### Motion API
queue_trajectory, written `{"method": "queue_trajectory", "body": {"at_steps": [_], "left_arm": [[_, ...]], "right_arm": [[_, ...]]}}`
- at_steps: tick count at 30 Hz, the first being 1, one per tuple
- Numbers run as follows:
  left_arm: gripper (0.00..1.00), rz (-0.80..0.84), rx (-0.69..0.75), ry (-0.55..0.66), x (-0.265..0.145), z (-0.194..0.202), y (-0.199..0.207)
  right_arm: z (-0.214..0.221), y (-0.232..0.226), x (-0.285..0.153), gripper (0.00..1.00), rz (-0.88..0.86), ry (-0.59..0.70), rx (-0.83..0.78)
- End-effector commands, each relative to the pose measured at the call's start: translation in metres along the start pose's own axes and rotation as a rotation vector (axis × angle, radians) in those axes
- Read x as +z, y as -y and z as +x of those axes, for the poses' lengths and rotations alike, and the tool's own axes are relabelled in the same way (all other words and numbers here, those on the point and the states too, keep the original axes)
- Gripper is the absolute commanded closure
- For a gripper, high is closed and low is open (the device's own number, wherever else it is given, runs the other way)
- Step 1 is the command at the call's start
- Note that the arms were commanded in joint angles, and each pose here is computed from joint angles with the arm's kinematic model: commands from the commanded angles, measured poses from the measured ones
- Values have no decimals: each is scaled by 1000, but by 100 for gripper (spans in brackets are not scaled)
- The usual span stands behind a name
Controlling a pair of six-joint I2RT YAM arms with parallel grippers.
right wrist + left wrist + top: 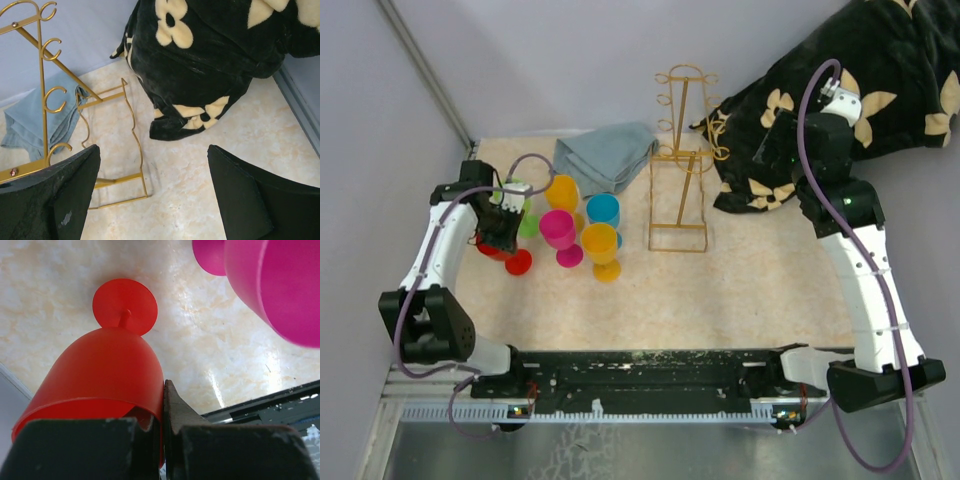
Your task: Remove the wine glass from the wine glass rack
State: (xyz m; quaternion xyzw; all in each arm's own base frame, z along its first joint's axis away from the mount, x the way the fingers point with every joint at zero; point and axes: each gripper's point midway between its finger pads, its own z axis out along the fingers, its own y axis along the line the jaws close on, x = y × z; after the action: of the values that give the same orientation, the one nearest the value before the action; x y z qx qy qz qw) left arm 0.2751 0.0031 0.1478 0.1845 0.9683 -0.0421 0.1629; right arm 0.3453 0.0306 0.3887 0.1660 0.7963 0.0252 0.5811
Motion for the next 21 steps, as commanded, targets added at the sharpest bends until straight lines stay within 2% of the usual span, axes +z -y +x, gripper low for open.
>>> {"method": "queue_trajectory", "body": {"at_steps": [1, 7, 17, 21], "left_arm": [[100, -29, 19, 21, 17, -12, -13], [99, 8, 9, -18, 31, -14, -12], [53, 35, 13, -19, 28, -19, -9], [45, 52, -2, 7, 16, -27, -5]], "right_arm": [[-25, 7, -20, 12, 10, 75, 37], [-17, 6, -17, 12, 4, 44, 22], [-1, -5, -3, 10, -29, -21, 14], [2, -5, 1, 10, -18, -33, 24]]}}
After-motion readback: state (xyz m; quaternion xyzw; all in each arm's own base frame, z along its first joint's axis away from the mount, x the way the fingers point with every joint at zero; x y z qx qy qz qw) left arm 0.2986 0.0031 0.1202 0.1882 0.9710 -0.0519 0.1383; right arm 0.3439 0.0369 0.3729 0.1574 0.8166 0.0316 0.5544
